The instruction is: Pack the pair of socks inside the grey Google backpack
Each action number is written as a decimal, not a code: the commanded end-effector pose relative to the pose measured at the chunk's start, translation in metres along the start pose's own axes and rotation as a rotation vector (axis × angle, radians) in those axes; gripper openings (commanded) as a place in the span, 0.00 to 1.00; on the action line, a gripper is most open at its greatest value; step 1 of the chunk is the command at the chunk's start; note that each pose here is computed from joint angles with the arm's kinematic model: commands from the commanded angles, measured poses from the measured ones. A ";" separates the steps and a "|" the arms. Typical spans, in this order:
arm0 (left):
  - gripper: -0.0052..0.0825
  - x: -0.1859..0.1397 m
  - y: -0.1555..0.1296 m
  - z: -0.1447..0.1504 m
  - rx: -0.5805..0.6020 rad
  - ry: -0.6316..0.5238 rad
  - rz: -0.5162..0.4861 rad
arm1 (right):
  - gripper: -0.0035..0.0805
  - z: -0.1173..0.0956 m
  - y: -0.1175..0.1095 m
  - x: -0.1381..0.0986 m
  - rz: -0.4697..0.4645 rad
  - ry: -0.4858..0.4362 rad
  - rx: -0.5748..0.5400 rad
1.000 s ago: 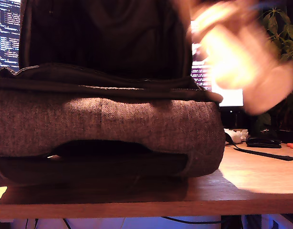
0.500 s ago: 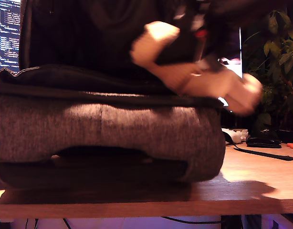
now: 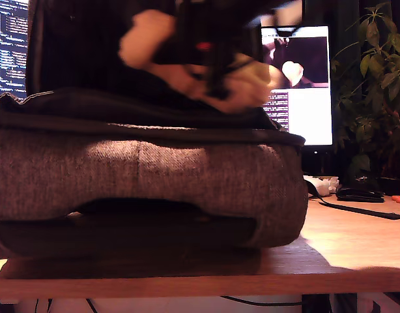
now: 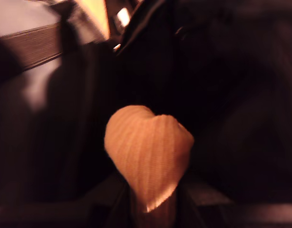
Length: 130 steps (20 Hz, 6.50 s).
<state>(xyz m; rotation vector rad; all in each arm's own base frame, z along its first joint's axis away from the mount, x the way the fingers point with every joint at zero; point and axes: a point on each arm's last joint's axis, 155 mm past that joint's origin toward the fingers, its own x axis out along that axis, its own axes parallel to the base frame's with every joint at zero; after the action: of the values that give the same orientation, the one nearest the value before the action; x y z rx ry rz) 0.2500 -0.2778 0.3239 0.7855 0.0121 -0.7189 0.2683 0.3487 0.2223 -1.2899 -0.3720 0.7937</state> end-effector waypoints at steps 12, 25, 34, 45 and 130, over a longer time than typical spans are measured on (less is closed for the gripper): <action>0.03 -0.009 0.013 0.026 -0.030 -0.081 0.019 | 0.53 -0.043 -0.001 0.050 0.029 0.076 0.005; 0.03 -0.010 0.013 0.027 -0.030 -0.084 0.018 | 0.64 -0.059 -0.001 0.049 0.103 0.224 0.104; 0.03 -0.006 0.027 0.016 -0.041 -0.054 0.055 | 0.61 -0.064 0.000 0.027 0.090 0.323 0.444; 0.03 -0.005 0.062 0.003 -0.064 -0.036 0.117 | 0.57 -0.046 0.012 0.019 0.119 0.322 0.585; 0.37 0.072 -0.070 -0.098 -0.211 0.366 -0.441 | 0.03 -0.237 -0.089 -0.158 -0.514 0.214 1.368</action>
<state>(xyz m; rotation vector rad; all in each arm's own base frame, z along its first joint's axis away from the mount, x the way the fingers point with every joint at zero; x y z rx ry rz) 0.2897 -0.2894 0.1979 0.7141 0.5722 -0.9486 0.3422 0.0635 0.2728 0.0309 0.0643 0.2902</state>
